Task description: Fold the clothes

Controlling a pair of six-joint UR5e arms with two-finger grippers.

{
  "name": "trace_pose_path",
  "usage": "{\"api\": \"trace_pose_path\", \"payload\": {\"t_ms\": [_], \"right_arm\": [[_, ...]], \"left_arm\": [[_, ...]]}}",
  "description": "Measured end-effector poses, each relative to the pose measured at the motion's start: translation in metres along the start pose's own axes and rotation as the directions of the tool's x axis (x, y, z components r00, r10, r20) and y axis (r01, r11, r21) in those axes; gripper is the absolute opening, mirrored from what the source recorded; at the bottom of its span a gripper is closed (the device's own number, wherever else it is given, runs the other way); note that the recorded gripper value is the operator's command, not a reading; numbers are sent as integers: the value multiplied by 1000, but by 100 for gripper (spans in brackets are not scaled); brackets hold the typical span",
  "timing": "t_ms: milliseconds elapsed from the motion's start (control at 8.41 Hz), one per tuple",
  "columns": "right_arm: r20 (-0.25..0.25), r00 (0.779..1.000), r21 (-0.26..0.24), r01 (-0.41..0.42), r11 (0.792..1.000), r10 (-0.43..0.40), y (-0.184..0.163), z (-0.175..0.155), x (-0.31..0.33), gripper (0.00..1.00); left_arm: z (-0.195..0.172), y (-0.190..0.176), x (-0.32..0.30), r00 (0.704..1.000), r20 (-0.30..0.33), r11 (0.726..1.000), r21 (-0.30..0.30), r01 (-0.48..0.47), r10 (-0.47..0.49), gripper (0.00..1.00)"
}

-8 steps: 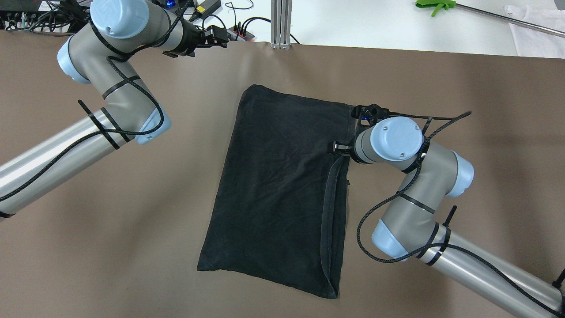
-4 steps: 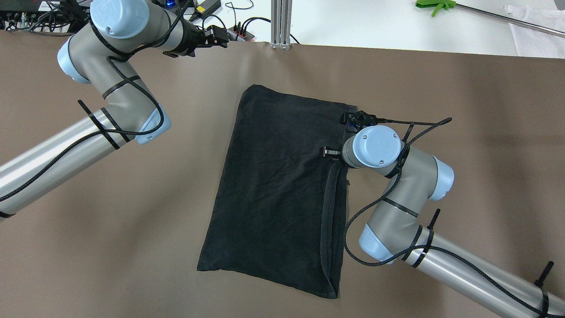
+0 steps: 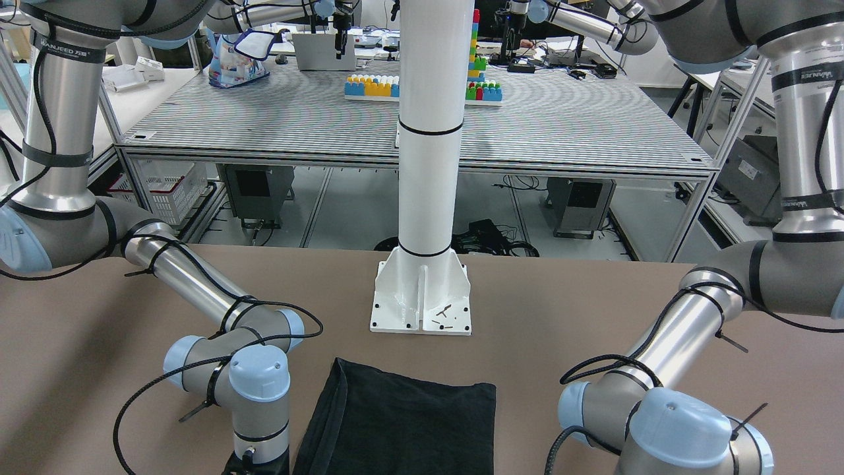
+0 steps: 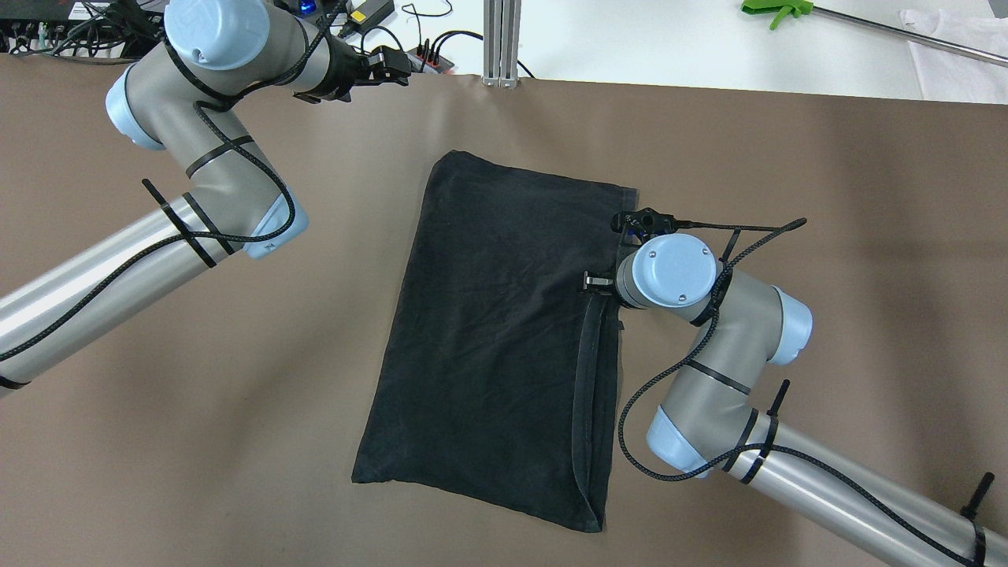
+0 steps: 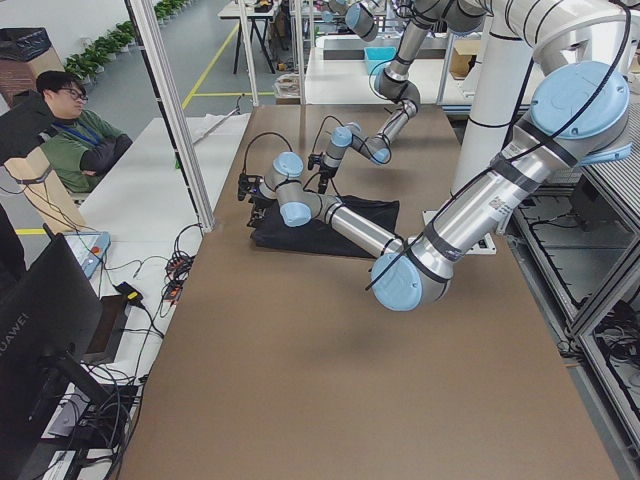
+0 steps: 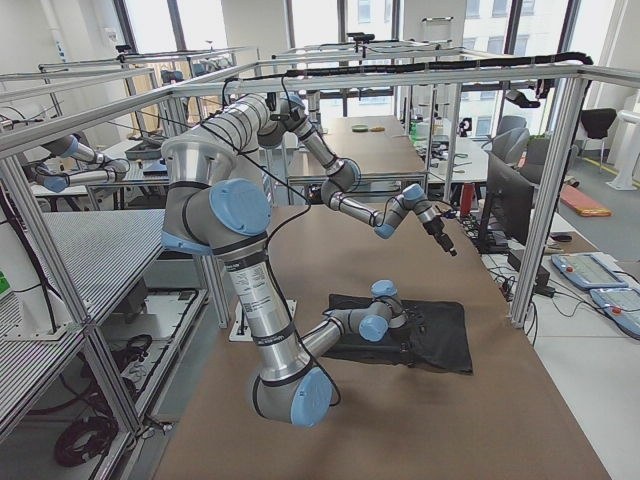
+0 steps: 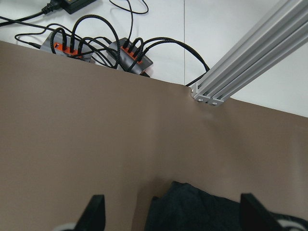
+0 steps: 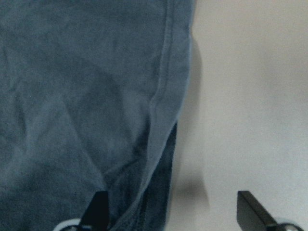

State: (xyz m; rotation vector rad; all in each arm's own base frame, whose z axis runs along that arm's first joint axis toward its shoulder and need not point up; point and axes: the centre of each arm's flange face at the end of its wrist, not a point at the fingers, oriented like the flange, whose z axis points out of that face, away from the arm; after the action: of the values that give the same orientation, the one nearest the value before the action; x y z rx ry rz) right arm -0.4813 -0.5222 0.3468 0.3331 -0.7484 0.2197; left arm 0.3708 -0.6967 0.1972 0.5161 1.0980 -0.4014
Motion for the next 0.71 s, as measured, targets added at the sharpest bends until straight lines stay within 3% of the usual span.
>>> {"api": "trace_pose_path", "payload": {"t_ms": [475, 713], "right_arm": [[-23, 1000, -29, 7, 1000, -8, 33, -36, 67, 94], [9, 1000, -44, 11, 999, -10, 35, -67, 58, 94]], "left_arm": [[1, 5, 8, 1000, -6, 1000, 0, -3, 3, 100], [1, 6, 8, 1000, -7, 1000, -1, -4, 4, 100]]}}
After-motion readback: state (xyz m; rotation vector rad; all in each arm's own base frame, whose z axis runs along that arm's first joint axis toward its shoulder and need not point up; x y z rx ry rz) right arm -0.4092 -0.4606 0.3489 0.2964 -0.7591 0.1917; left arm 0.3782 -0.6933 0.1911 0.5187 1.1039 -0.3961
